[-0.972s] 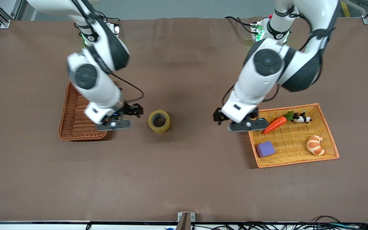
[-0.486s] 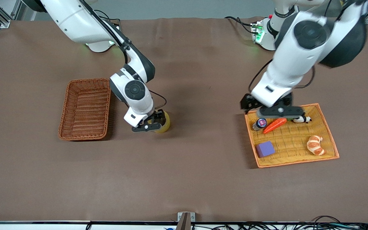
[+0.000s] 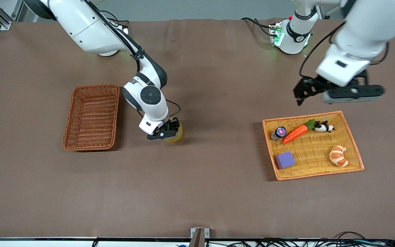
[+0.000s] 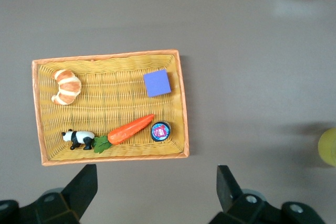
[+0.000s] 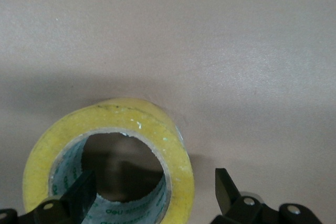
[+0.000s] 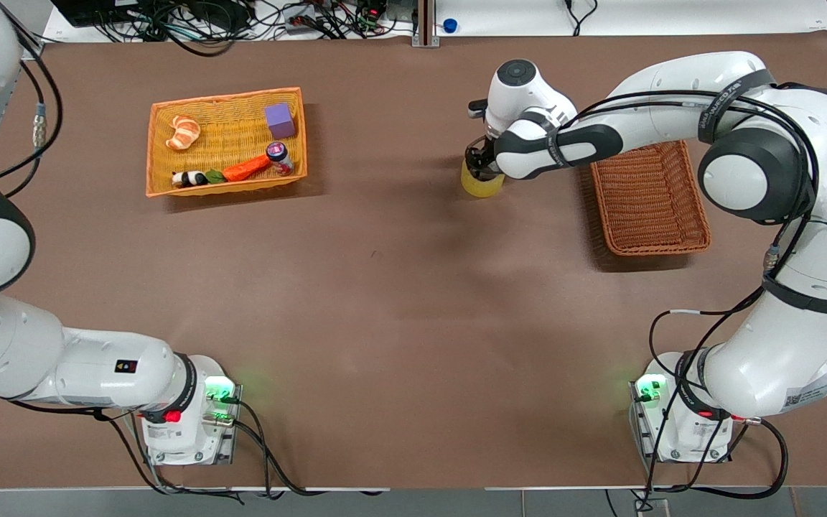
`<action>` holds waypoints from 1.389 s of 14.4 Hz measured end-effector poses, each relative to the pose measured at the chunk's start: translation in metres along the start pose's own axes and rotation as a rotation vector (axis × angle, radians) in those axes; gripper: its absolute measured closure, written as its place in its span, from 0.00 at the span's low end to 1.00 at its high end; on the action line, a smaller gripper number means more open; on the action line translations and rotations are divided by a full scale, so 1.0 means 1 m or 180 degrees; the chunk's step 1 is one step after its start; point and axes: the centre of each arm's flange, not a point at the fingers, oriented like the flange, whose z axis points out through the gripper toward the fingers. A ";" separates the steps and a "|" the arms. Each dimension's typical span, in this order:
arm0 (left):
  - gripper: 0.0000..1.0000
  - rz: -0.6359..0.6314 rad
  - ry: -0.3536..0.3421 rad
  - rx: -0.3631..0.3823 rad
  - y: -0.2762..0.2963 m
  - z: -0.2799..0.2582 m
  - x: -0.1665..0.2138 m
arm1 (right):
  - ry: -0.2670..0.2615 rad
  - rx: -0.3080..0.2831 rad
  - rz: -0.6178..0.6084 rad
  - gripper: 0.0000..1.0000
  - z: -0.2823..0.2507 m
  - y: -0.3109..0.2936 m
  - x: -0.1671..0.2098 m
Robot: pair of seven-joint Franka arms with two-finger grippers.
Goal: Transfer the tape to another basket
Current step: 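Grasp the tape with the right gripper while the left gripper withdraws, then carry the tape with the right gripper and lower it into the basket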
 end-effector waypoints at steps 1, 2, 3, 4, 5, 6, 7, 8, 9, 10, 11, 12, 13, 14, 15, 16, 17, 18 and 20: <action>0.00 -0.0063 -0.0019 -0.0008 -0.013 0.001 0.005 | 0.0006 -0.0019 -0.0020 0.03 0.001 0.000 -0.001; 0.00 -0.0109 -0.0046 0.0000 -0.021 0.003 0.007 | 0.0000 -0.0034 -0.0034 0.04 0.003 0.001 -0.002; 0.00 -0.0125 -0.0063 0.0006 -0.024 0.005 0.008 | -0.0010 -0.0044 -0.0046 0.09 0.006 0.001 -0.005; 0.00 -0.0125 -0.0073 0.0015 -0.025 0.008 0.009 | -0.0001 -0.0039 -0.0040 0.11 0.008 0.001 -0.007; 0.00 -0.0114 -0.0074 0.0047 -0.025 0.010 0.010 | 0.0008 -0.0028 -0.0004 0.15 0.010 0.000 -0.008; 0.00 -0.0104 -0.0069 0.0084 -0.025 0.012 0.011 | 0.0013 -0.0021 0.0041 0.27 0.012 0.000 -0.008; 0.00 -0.0100 -0.0067 0.0102 -0.026 0.013 0.011 | 0.0012 -0.0018 0.0073 0.37 0.013 0.000 -0.008; 0.00 -0.0100 -0.0070 0.0111 -0.027 0.013 0.012 | 0.0011 -0.0020 0.0093 0.48 0.013 0.000 -0.008; 0.00 -0.0109 -0.0076 0.0116 -0.028 0.014 0.012 | 0.0012 -0.0022 0.0137 0.62 0.013 0.001 -0.008; 0.00 -0.0122 -0.0078 0.0119 -0.032 0.015 0.014 | 0.0014 -0.0022 0.0205 0.70 0.013 0.001 -0.008; 0.00 -0.0103 -0.0079 0.0123 -0.037 0.015 0.015 | 0.0027 -0.0014 0.0265 0.78 0.012 0.001 -0.007; 0.00 -0.0071 -0.0083 0.0107 -0.044 0.014 0.017 | 0.0038 -0.0010 0.0303 0.78 0.011 0.001 -0.005; 0.00 -0.0057 -0.0092 0.0062 -0.054 0.013 0.019 | 0.0054 -0.0005 0.0360 0.78 0.009 0.003 -0.002; 0.00 -0.0044 -0.0101 0.0022 -0.063 0.011 0.021 | 0.0075 0.0004 0.0445 0.78 0.007 0.005 0.002; 0.00 -0.0018 -0.0111 0.0006 -0.072 0.007 0.020 | 0.0106 0.0017 0.0550 0.78 0.002 0.007 0.007; 0.00 0.0032 -0.0118 0.0000 -0.079 0.002 0.019 | 0.0129 0.0017 0.0642 0.78 -0.004 0.011 0.014; 0.00 0.0091 -0.0120 0.0001 -0.083 -0.003 0.016 | 0.0131 -0.0011 0.0720 0.78 -0.014 0.017 0.023; 0.00 0.0135 -0.0117 0.0004 -0.087 -0.008 0.012 | 0.0139 -0.0050 0.0790 0.78 -0.032 0.026 0.032; 0.00 0.0178 -0.0118 -0.0001 -0.091 -0.013 0.005 | 0.0189 -0.0180 0.0916 0.78 -0.083 0.051 0.047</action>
